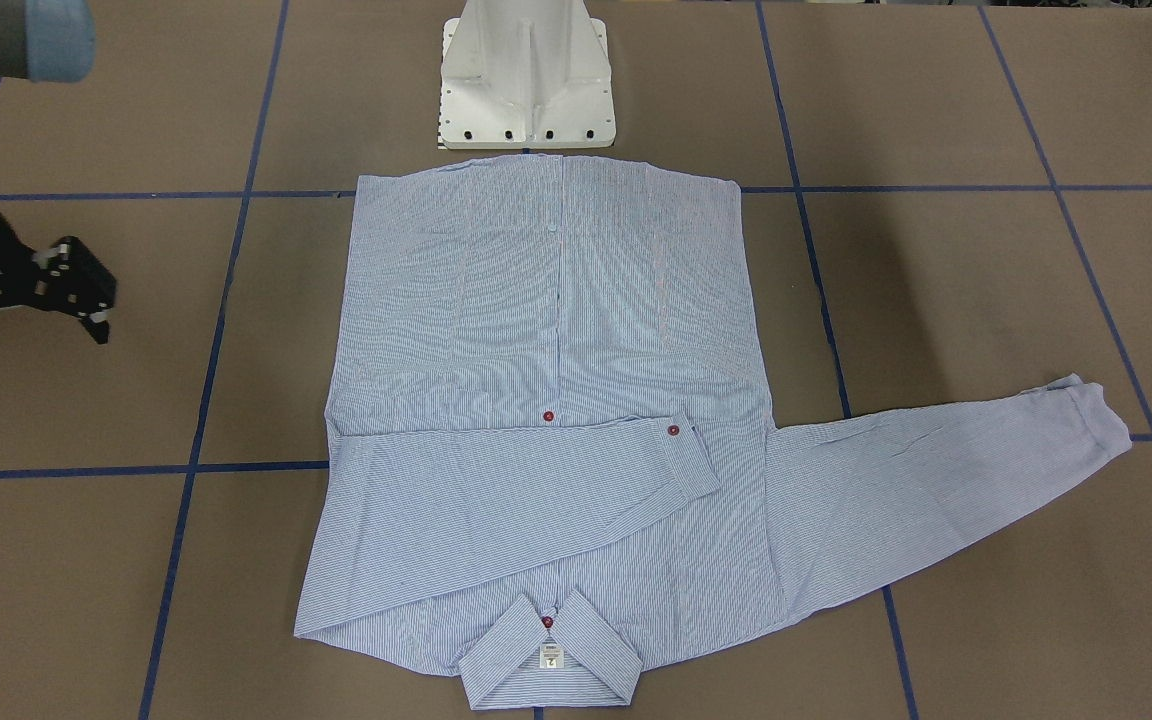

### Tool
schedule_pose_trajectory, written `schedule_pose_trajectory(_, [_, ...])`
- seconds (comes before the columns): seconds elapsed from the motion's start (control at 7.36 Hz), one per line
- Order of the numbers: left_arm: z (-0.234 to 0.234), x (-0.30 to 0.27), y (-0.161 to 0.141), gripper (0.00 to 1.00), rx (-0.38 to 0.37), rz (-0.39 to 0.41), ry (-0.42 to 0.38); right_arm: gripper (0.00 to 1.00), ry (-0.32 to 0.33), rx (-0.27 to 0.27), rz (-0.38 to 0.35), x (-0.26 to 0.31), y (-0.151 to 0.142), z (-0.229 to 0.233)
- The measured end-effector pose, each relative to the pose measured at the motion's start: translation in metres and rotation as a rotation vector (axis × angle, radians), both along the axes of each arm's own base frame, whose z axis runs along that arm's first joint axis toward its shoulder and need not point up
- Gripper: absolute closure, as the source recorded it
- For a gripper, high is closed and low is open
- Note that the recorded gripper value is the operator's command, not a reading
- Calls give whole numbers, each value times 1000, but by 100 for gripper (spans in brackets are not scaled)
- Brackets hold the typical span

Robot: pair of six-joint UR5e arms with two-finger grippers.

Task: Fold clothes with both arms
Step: 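Withdraw the right gripper away from the shirt to its side, then move the left gripper down to the other sleeve cuff and grasp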

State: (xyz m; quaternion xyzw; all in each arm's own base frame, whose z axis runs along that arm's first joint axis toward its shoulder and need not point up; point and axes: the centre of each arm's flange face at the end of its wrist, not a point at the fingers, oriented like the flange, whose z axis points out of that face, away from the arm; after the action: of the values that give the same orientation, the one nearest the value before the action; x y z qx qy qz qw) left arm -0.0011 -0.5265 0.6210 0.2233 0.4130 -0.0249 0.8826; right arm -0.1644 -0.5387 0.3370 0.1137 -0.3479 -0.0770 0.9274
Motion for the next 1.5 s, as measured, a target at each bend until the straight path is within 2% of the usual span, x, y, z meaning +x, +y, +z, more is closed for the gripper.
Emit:
schedule_pose_trajectory(0.27, [15, 44, 0, 0, -42, -54, 23, 0, -2, 5, -39, 65, 22, 72])
schedule_pose_trajectory(0.54, [33, 88, 3, 0, -80, -112, 76, 0, -33, 11, -40, 87, 39, 104])
schedule_pose_trajectory(0.68, [37, 109, 4, 4, -91, -146, 88, 0, -38, 12, -40, 89, 41, 108])
schedule_pose_trajectory(0.82, [38, 124, 5, 13, -96, -167, 94, 0, -40, 12, -40, 90, 42, 109])
schedule_pose_trajectory(0.95, [42, 131, 7, 17, -102, -175, 94, 0, -41, 12, -40, 90, 42, 109])
schedule_pose_trajectory(1.5, [70, 152, 22, 17, -126, -133, 90, 0, -42, 14, -40, 91, 43, 109])
